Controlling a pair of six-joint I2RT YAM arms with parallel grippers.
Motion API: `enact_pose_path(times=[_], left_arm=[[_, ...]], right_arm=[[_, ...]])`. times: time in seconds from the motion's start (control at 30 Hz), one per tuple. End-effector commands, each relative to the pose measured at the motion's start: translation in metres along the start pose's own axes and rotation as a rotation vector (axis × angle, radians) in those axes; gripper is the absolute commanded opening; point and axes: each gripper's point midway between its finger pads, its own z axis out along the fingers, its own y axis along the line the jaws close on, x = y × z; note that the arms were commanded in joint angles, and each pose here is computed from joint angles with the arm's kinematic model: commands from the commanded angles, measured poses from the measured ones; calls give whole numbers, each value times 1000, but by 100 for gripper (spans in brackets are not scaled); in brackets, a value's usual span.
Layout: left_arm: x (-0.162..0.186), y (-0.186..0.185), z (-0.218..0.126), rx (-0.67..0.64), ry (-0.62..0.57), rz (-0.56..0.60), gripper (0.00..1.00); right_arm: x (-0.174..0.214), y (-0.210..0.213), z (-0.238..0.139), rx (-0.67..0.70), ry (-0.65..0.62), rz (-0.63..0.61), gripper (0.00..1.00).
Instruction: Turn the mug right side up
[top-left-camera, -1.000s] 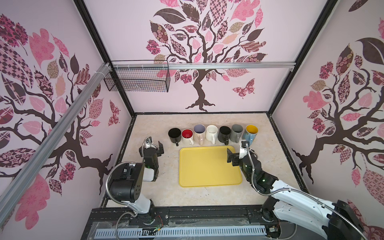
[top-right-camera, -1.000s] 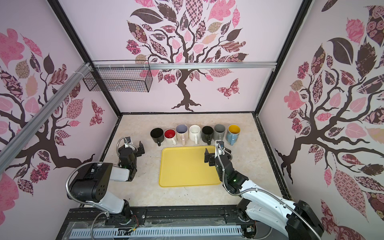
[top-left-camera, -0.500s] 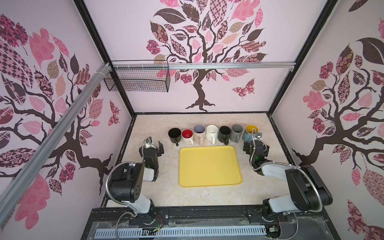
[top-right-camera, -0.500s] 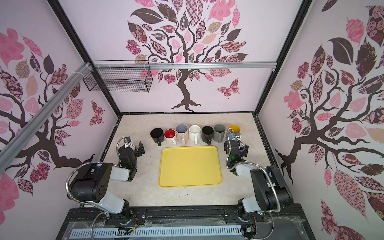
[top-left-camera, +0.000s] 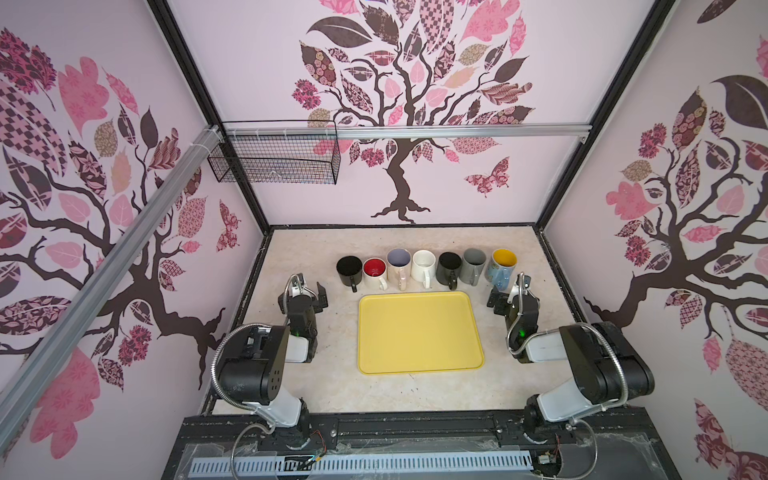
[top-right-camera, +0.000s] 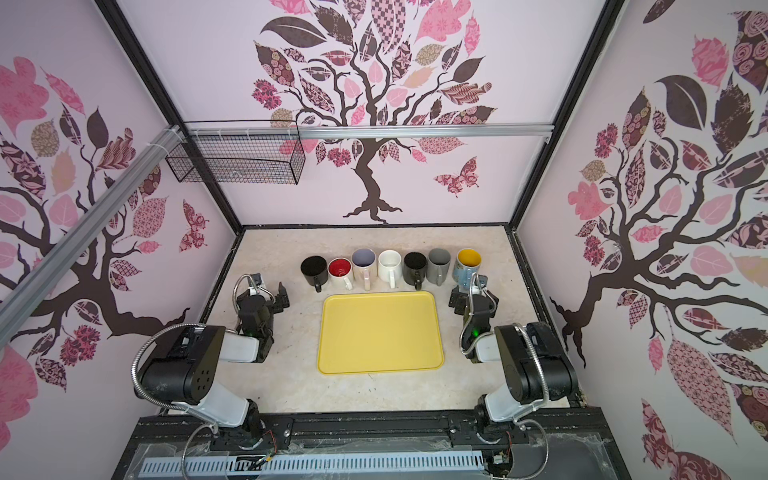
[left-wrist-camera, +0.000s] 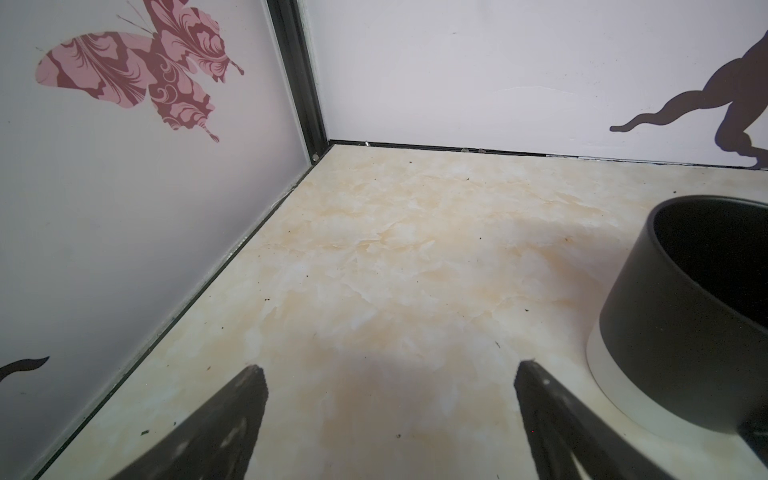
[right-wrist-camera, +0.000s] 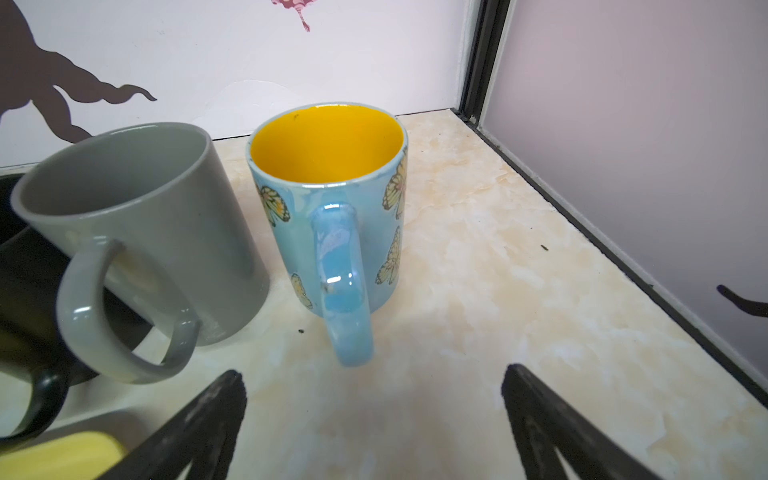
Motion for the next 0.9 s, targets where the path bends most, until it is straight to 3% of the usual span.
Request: enact_pose_path(times=[0.0, 0.87], left_arm=[[-4, -1, 0, 4, -21, -10, 97], [-4, -1, 0, 4, -20, -8, 96]], right_arm=[[-24, 8, 3, -41, -72, 18, 100], [-26, 9, 1, -47, -87, 13, 100]])
